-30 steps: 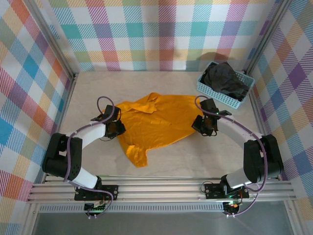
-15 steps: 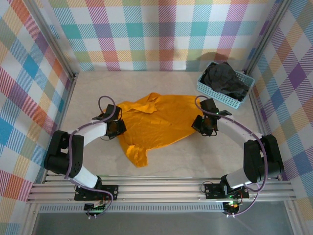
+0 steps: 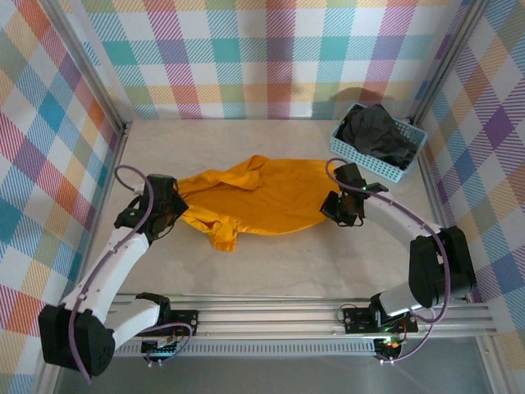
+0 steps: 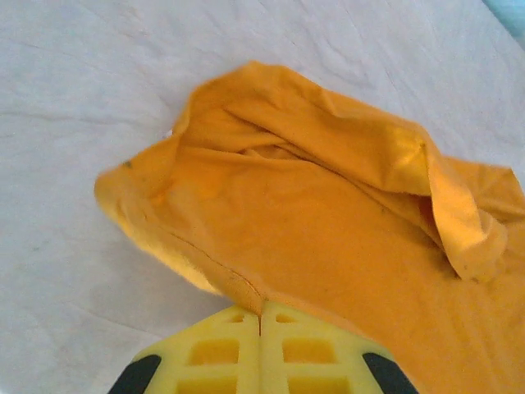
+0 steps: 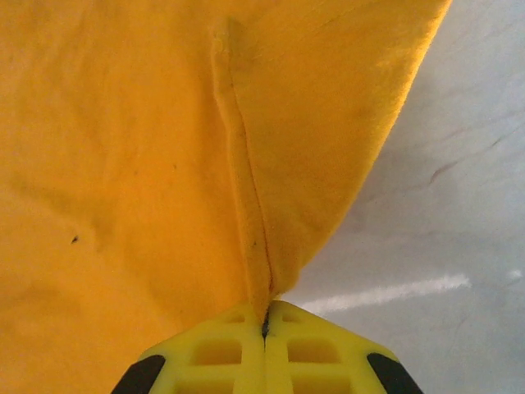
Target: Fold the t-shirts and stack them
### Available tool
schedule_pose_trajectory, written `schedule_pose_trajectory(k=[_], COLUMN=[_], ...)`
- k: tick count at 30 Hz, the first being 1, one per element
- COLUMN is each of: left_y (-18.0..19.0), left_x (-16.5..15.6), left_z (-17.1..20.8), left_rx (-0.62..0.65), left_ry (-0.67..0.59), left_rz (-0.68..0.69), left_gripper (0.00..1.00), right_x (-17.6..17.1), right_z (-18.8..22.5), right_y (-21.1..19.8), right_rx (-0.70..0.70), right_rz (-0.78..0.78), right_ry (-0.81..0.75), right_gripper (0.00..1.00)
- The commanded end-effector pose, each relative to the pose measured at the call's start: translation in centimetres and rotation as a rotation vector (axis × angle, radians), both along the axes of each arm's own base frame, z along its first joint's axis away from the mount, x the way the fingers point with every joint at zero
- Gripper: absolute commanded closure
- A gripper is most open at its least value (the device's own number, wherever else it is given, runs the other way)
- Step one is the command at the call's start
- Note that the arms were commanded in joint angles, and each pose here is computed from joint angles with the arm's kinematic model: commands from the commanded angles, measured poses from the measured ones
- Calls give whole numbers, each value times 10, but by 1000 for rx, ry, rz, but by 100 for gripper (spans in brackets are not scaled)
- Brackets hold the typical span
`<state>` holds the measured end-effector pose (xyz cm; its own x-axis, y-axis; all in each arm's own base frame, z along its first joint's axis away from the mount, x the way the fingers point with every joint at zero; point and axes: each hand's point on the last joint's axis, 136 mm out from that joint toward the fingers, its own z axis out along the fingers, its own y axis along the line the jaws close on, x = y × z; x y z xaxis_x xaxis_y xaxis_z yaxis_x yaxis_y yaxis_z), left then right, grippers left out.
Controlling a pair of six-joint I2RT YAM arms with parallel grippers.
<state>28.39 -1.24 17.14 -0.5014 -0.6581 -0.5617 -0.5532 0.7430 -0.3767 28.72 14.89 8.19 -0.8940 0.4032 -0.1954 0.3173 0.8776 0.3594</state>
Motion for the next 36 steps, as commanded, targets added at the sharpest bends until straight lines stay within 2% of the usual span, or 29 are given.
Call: schedule_pose_trajectory(k=[1,3,5,8,11,17,22,28,36], left_y=[21,21,18,13,13,11,12,9,6], left_x=[-23,-27,-29,-31,-32,-31,-32,-31,-29], left_z=[-15,-22,-27,-30,-30,-31,-29,-29,-27], left_rx=[36,33,16,-7,-8,-22,-12,-23,-28], left_ry=[67,90,101,106,106,97,97,93,91], left_rz=[98,101,92,73,68,63,57,47,31], left_gripper=[100,100,100,100,100,100,100,100,100], right_x=[-38,-55,-63,-56,-43,-14,12,30,39], right_z=[-11,-30,-35,-10,14,5,-12,-39,-55], right_y=[13,12,-4,-31,-51,-38,-17,-4,8], right_rx=[3,27,-23,-140,-256,-284,-301,-314,-307], right_rz=[8,-34,-77,-103,-132,-144,-79,-32,9], right_ry=[75,147,152,48,-18,19,67,92,127], right_gripper=[100,97,84,66,56,54,59,65,64])
